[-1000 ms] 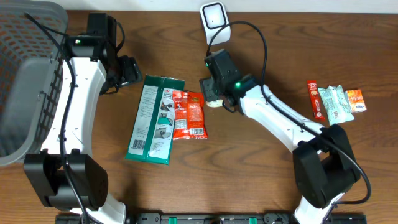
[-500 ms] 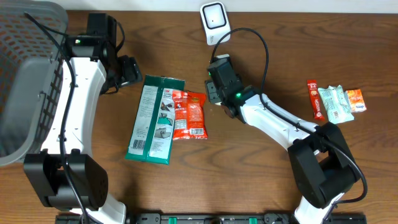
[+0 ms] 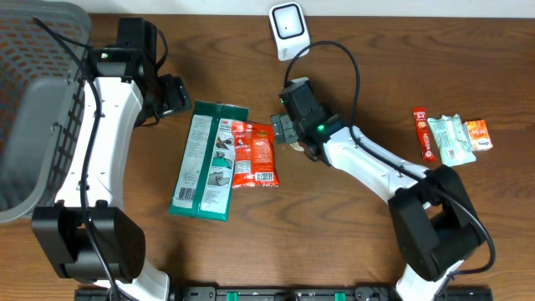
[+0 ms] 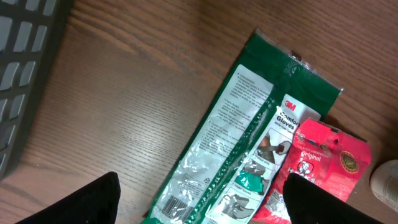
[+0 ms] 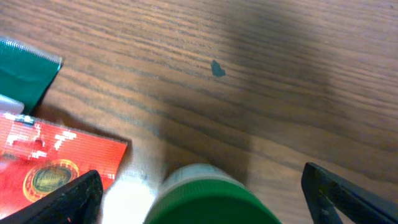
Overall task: Scan the item barcode
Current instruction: 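Lower the right gripper over the jar lid and grasp the jar, then lift the green-lidded jar toward the white scanner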
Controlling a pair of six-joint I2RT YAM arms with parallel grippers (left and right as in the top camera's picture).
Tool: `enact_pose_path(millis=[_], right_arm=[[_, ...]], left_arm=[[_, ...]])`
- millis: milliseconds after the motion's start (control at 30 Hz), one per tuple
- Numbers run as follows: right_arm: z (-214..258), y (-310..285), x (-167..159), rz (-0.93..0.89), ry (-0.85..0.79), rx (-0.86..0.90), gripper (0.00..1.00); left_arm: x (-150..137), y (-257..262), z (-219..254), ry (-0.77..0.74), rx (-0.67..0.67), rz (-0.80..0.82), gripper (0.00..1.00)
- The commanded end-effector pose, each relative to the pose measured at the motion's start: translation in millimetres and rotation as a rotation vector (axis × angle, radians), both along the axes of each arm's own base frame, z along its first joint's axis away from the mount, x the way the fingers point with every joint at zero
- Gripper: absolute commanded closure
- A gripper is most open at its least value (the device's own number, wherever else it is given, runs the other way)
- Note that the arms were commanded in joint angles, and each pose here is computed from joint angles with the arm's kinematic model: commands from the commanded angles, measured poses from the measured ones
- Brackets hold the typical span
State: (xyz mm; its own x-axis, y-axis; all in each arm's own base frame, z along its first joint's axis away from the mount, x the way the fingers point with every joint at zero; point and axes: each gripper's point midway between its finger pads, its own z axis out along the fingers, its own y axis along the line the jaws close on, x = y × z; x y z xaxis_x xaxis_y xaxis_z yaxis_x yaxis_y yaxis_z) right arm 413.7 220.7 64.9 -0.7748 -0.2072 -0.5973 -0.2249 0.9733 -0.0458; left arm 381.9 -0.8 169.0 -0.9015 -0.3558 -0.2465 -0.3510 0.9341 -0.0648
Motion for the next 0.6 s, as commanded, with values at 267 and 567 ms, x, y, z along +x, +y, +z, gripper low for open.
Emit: enact_pose_path(millis=[267,567], right_arm=[[139,4,-23,0.129,-0.005,0.130,0.07],[125,-17,-40,0.082,0.272,0.080,0.02]], left_arm=[[1,2,7,-0.017,0.011,-0.006,0.16],[1,2,7,-0.017,0.011,-0.006,0.16]])
